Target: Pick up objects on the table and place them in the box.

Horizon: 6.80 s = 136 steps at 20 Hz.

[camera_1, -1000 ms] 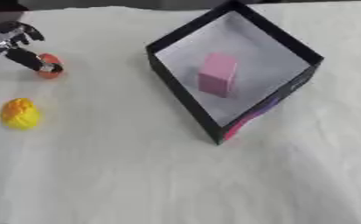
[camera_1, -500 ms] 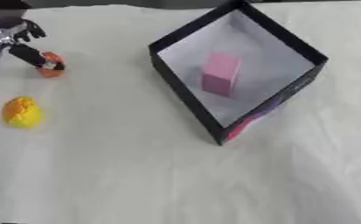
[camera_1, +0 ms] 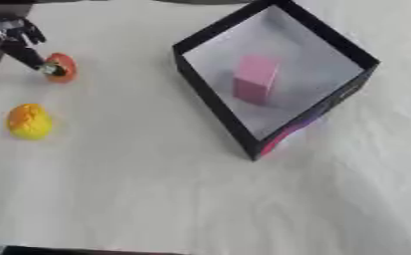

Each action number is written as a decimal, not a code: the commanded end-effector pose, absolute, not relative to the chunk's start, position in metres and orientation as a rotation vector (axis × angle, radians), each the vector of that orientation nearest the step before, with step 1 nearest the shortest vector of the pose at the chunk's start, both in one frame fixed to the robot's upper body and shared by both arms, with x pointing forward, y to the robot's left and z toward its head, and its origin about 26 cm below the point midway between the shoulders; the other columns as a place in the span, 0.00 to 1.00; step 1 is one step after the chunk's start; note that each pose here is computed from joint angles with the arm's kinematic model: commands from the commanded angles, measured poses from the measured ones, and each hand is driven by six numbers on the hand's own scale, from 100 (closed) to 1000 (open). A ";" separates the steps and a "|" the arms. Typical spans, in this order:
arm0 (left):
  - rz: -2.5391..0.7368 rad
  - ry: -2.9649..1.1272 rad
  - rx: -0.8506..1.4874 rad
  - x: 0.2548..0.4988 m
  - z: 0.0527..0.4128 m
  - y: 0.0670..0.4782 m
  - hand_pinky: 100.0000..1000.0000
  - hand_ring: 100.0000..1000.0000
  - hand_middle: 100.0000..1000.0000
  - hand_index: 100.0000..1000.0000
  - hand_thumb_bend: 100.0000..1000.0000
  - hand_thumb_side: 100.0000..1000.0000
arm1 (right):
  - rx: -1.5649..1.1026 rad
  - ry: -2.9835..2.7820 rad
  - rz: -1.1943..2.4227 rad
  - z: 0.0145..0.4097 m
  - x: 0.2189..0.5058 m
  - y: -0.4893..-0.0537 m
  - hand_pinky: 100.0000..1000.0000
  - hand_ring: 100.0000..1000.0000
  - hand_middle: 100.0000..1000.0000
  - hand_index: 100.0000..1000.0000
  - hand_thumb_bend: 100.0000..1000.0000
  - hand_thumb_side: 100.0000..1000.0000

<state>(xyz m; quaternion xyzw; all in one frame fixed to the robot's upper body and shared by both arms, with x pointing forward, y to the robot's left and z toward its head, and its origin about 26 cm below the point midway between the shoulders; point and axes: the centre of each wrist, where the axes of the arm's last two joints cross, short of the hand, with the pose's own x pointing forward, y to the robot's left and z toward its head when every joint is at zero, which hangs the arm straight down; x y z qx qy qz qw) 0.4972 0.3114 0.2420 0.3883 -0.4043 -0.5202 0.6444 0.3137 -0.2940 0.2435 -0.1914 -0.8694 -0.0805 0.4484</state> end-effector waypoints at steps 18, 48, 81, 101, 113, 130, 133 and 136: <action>-1.216 -1.257 0.919 0.474 0.316 0.288 0.72 0.69 0.62 0.51 0.14 0.00 | -0.490 -2.171 -0.183 0.249 0.312 -0.297 0.87 0.84 0.80 0.91 0.13 0.32; -1.901 -1.730 0.887 0.434 0.277 0.035 0.71 0.68 0.60 0.51 0.24 0.00 | -0.477 -2.282 -0.259 0.278 0.307 -0.301 0.87 0.84 0.80 0.91 0.14 0.27; -1.393 -1.202 0.823 0.340 0.286 0.315 0.82 0.83 0.82 0.89 0.84 0.34 | -0.559 -2.195 -0.209 0.257 0.305 -0.311 0.87 0.84 0.80 0.91 0.12 0.30; -1.236 -0.982 0.773 0.399 0.193 0.351 0.75 0.77 0.75 0.83 0.77 0.23 | -0.518 -2.175 -0.188 0.251 0.308 -0.304 0.87 0.84 0.80 0.91 0.11 0.31; -1.301 -0.983 0.777 0.406 0.193 0.333 0.74 0.74 0.69 0.82 0.73 0.26 | -0.513 -2.170 -0.187 0.250 0.309 -0.303 0.87 0.84 0.80 0.91 0.11 0.32; -1.261 -0.878 0.794 0.404 0.187 0.341 0.74 0.73 0.67 0.78 0.61 0.19 | -0.511 -2.166 -0.190 0.248 0.309 -0.303 0.88 0.84 0.80 0.91 0.11 0.32; -1.250 -0.896 0.790 0.405 0.186 0.341 0.72 0.72 0.65 0.74 0.51 0.14 | -0.506 -2.167 -0.188 0.249 0.309 -0.303 0.88 0.84 0.80 0.91 0.11 0.32; -1.234 -0.924 0.781 0.405 0.186 0.340 0.72 0.71 0.64 0.72 0.38 0.08 | -0.505 -2.165 -0.185 0.248 0.310 -0.302 0.88 0.84 0.80 0.91 0.10 0.32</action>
